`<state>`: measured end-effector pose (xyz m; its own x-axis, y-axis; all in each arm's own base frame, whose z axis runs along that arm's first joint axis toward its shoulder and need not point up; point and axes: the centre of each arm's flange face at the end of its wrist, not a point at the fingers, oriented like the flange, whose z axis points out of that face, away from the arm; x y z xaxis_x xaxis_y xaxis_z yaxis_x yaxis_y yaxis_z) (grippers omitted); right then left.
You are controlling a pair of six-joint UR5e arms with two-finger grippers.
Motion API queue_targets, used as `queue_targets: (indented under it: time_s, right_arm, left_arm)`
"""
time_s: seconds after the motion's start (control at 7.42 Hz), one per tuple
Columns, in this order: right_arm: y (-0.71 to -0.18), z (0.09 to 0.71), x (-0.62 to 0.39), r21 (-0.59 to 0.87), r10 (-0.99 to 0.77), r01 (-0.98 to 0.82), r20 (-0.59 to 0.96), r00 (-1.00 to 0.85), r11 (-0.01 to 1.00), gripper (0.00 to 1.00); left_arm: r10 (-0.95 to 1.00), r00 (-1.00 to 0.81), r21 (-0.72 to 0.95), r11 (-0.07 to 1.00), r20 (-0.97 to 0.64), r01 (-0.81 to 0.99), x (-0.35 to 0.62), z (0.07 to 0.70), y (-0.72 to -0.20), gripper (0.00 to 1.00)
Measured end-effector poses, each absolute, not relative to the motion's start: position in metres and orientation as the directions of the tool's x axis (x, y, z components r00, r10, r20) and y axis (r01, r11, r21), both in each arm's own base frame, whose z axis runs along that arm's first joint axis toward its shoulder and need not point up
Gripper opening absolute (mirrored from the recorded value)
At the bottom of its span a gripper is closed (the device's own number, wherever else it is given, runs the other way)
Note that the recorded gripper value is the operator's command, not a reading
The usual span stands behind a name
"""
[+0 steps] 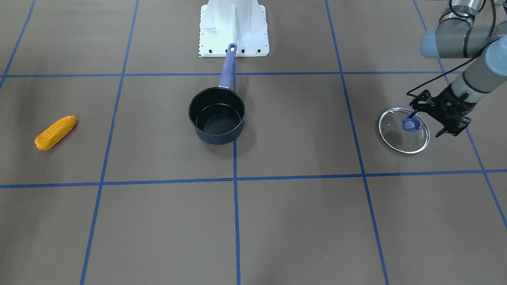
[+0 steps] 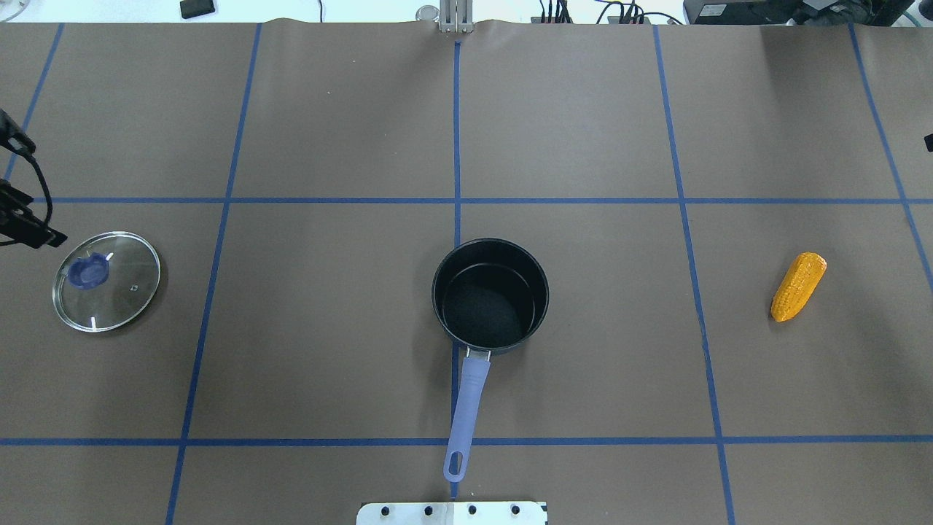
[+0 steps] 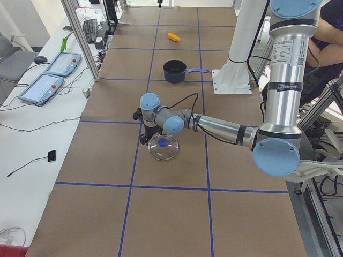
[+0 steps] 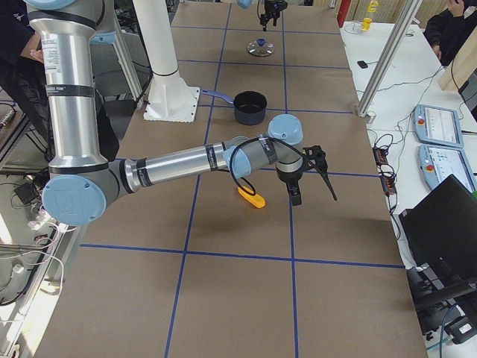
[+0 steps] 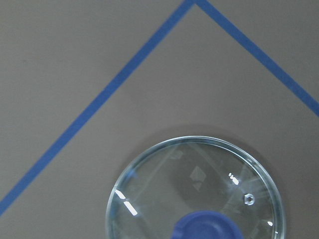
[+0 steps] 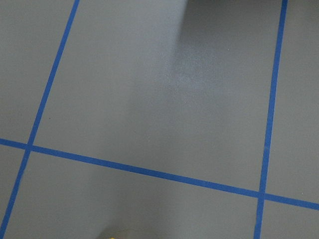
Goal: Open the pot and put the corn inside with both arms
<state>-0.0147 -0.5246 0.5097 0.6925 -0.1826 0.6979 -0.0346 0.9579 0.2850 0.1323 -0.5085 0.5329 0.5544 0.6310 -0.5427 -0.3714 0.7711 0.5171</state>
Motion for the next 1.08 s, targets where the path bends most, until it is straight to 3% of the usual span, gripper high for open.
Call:
queue_targets:
  time_s: [0.4, 0.81, 1.08]
  right_arm:
    - [-0.515, 0.481, -0.044, 0.234, -0.118, -0.084, 0.731, 0.672, 0.969, 1.00]
    - [-0.475, 0.454, -0.142, 0.153, 0.003, -0.159, 0.712, 0.702, 0.975, 1.00]
    - [-0.432, 0.484, -0.190, 0.147, 0.075, -0.251, 0.709, 0.701, 0.957, 0.97]
  left_arm:
    - [0.345, 0.683, 0.328, 0.931, -0.643, -0.162, -0.015, 0.562, -0.500, 0.99]
    - [0.252, 0.684, 0.284, 0.956, -0.684, -0.069, -0.062, 0.567, -0.479, 0.99]
    - [0.252, 0.682, 0.290, 0.955, -0.686, -0.061, -0.065, 0.564, -0.477, 0.99]
